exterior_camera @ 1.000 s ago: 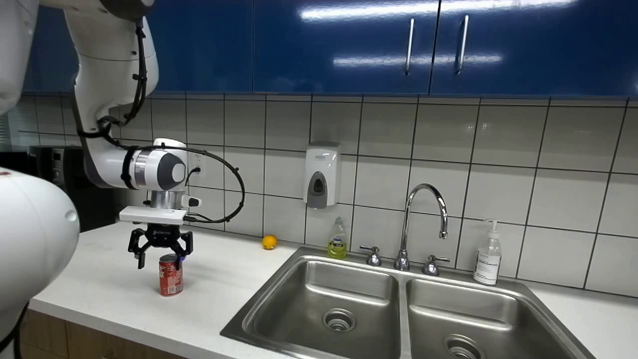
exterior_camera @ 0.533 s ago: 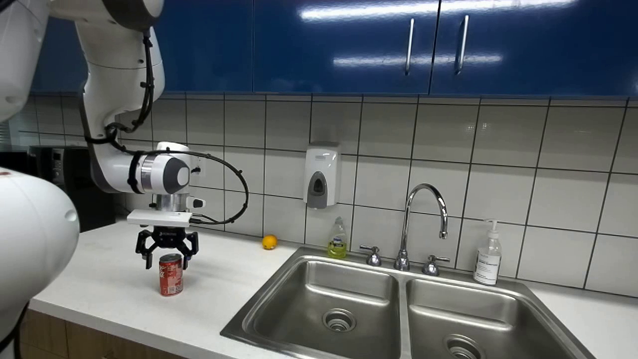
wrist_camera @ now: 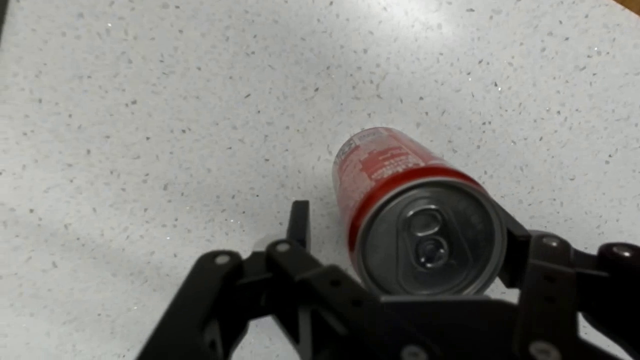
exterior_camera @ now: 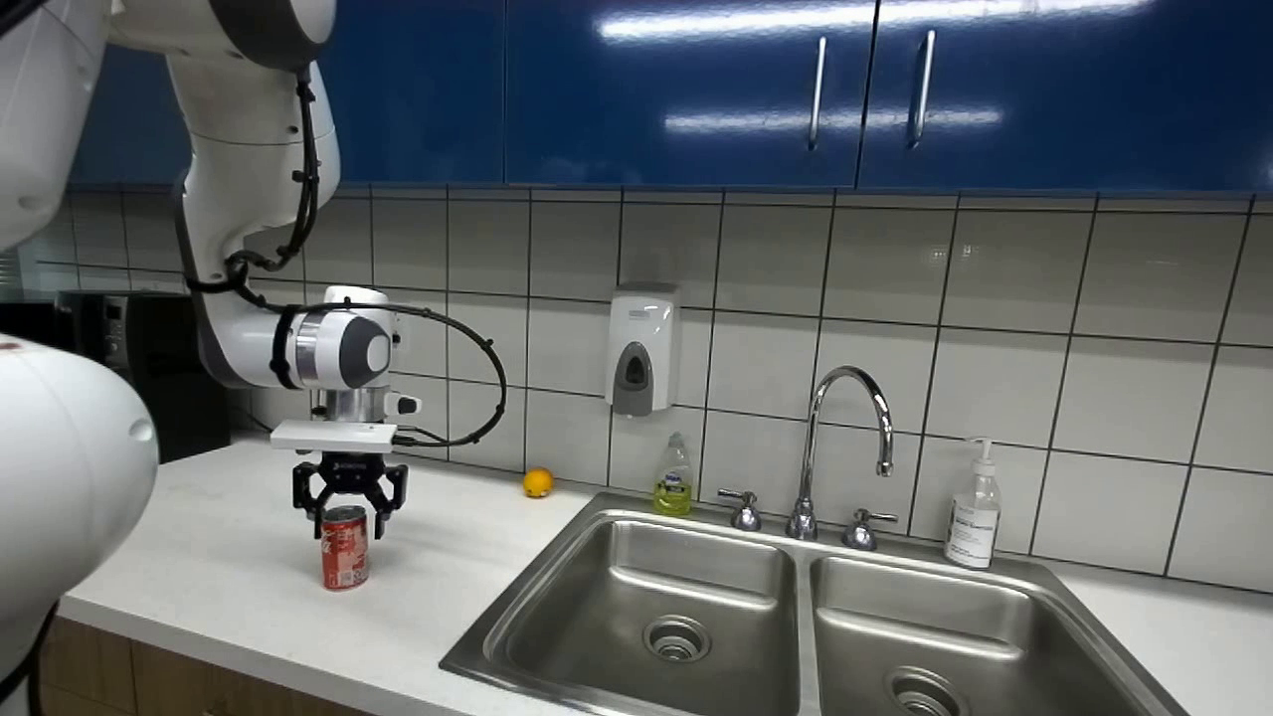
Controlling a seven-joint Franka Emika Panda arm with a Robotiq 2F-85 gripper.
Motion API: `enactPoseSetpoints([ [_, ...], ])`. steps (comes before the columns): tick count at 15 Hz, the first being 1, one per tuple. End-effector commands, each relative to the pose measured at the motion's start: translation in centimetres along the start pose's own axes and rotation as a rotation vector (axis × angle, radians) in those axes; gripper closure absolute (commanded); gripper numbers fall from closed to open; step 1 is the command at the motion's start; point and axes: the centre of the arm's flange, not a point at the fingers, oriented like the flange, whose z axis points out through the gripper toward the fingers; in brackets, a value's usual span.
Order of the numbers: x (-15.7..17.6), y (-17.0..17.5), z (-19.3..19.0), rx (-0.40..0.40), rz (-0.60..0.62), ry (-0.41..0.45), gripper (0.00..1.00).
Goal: Put the can in the left sink
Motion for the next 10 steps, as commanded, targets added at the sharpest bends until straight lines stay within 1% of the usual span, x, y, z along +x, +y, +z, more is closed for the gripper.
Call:
enactPoseSetpoints([
  [1,0.7,0.6,0.2,-0.021,0.000,0.001,0.49],
  [2,0.7,0.6,0.2,-0.021,0.000,0.001,0.58],
  [3,0.8,0.6,0.1,-0.022,-0.001,0.001,0.62],
  [6,0.8,0.7,0.1,-0.025,0.001,0.000,0.62],
  [10,0.9,0.8,-1.1,-0.027,0.006,0.002,0.62],
])
